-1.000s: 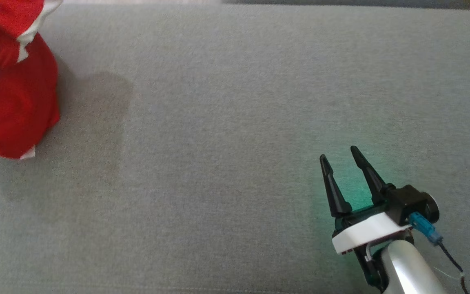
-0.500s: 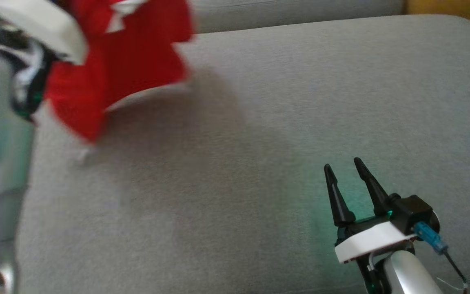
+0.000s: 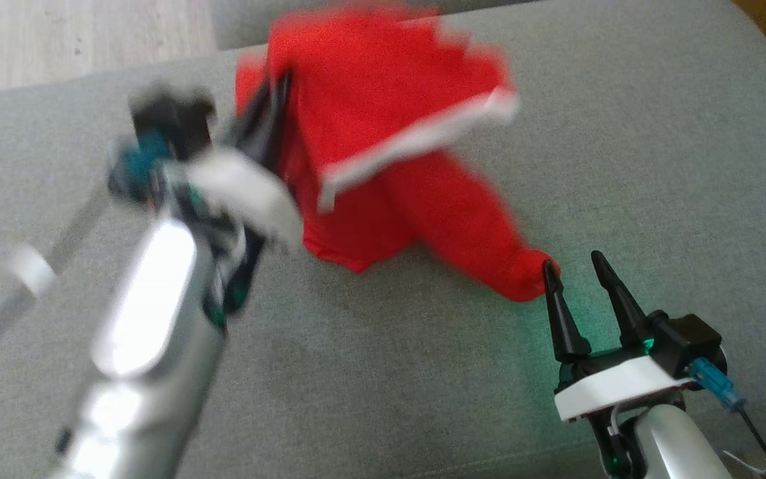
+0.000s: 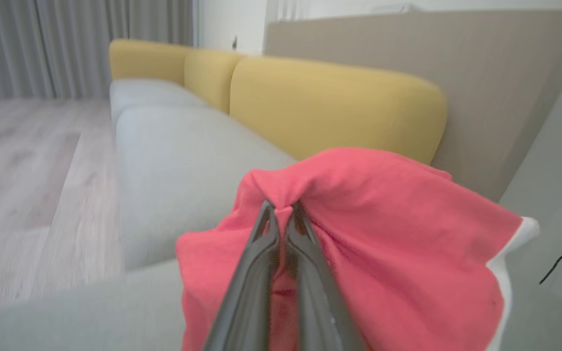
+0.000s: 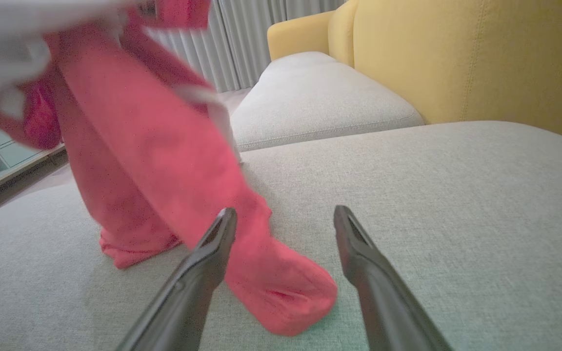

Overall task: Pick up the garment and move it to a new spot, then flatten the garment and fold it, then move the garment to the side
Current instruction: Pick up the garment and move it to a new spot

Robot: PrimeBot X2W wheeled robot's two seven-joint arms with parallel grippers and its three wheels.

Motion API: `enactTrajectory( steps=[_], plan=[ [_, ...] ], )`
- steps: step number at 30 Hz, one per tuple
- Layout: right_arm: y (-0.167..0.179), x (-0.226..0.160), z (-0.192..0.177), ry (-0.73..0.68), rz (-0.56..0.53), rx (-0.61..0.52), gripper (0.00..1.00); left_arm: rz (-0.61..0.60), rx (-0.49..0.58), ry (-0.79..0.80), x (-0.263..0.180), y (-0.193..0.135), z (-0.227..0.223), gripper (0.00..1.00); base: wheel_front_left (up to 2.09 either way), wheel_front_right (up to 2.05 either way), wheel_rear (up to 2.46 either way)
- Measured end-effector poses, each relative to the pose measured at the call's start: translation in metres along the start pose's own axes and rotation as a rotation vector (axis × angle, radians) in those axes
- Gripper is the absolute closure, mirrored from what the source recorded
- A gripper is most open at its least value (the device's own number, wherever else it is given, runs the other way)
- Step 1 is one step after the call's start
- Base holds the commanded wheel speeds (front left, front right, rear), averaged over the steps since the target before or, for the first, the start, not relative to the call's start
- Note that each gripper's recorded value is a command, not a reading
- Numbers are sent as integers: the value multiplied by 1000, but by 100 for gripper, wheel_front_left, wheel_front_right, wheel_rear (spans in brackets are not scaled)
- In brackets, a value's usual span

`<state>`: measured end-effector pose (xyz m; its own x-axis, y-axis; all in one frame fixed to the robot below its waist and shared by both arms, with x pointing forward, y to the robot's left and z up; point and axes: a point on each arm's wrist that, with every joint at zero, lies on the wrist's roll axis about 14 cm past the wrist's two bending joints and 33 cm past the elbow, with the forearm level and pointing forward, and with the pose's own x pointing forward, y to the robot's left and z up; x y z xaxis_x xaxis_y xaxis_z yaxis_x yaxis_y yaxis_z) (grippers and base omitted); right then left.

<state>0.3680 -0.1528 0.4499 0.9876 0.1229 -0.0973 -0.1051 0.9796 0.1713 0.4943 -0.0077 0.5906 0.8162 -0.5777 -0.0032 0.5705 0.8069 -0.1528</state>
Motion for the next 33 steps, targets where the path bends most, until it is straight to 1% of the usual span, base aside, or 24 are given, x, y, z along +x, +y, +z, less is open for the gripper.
enactTrajectory(
  steps=[3,6,7,10,13,15,17,18,24,29,33],
  plan=[
    [-2,1,-5,14,-7,7,0,66,-49,116,-14,11,-71,100,0,0,0],
    [-4,1,-8,23,-12,8,0,132,-42,190,-33,20,-123,100,0,0,0],
    [-4,2,-9,28,-12,9,0,136,-38,226,-42,18,-147,100,0,0,0],
    [-3,4,-11,33,-9,9,0,129,-28,252,-50,11,-169,100,0,0,0],
    [-2,5,-10,30,-6,9,0,135,-32,236,-54,10,-174,100,0,0,0],
    [-1,5,-9,27,-2,9,0,142,-29,221,-56,12,-174,58,0,0,0],
    [0,6,-7,22,2,8,0,141,-17,212,-57,11,-172,4,0,0,0],
    [1,6,-6,18,4,8,0,141,-15,205,-57,10,-170,0,0,0,0],
    [4,5,0,-2,14,5,0,137,-3,167,-57,5,-157,0,0,0,0],
    [6,3,5,-16,18,4,0,108,13,89,-55,-7,-133,0,0,0,0],
    [3,2,7,-23,10,3,0,87,-3,112,-68,-21,-146,0,0,0,0]
  ],
)
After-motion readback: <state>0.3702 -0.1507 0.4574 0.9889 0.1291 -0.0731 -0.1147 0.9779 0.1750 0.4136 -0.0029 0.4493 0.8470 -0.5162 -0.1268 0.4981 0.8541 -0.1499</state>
